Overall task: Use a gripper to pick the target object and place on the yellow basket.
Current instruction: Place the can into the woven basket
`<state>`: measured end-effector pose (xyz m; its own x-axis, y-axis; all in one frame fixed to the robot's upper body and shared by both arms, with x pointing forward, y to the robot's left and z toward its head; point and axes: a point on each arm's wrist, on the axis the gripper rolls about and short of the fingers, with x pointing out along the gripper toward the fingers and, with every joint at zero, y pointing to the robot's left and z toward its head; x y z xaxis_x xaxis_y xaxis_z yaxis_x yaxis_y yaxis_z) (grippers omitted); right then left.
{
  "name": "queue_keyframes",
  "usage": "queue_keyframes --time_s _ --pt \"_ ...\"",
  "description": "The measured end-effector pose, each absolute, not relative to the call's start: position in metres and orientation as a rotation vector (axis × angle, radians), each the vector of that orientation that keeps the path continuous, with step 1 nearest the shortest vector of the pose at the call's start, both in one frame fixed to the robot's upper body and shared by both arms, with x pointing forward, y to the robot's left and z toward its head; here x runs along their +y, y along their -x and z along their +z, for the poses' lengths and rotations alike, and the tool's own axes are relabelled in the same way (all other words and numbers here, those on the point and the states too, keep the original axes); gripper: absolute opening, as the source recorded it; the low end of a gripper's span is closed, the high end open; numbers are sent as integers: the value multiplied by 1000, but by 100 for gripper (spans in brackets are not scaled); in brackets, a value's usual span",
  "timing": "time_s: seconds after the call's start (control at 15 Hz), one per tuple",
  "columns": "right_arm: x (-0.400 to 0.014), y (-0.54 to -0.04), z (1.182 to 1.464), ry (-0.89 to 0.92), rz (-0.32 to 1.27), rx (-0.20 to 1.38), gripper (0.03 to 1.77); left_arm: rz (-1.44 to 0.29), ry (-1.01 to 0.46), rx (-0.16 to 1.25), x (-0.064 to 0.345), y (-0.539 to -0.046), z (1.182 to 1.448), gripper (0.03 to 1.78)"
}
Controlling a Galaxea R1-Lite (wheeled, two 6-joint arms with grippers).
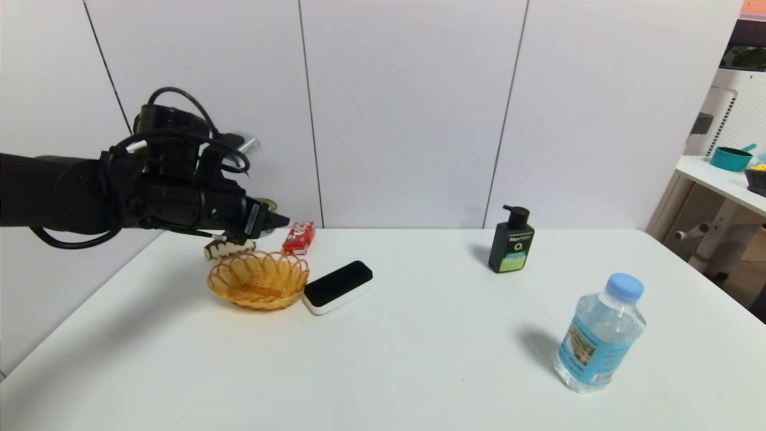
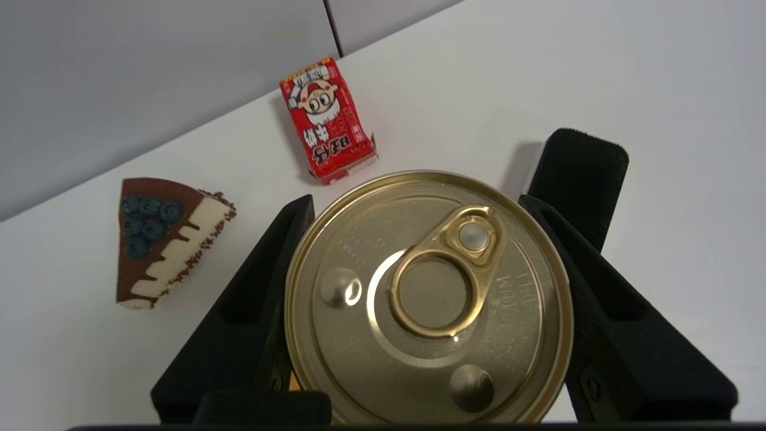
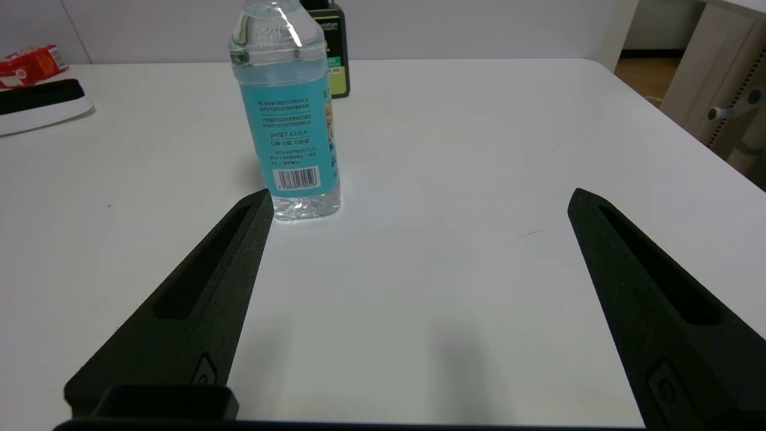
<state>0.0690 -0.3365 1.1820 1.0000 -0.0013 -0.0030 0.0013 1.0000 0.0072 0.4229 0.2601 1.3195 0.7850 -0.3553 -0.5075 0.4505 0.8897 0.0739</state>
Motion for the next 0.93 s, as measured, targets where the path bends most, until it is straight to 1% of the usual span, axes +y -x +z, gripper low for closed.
queue_keyframes --time_s 0.4,0.53,0.67,0.8,0.93 --pt "-337 -69 1182 -8 -3 3 170 -438 -188 511 261 -419 1259 117" --pt "-336 -69 1182 -8 -2 3 170 -439 -186 543 261 -420 1242 117" --pt "-337 -69 1182 -8 -3 3 170 -438 -185 538 260 -424 1235 117" --pt "-337 -69 1182 -7 -3 3 170 -428 -152 542 259 -428 1230 117" --pt "-337 -69 1182 -8 -2 3 170 -426 -143 547 259 -428 1228 117"
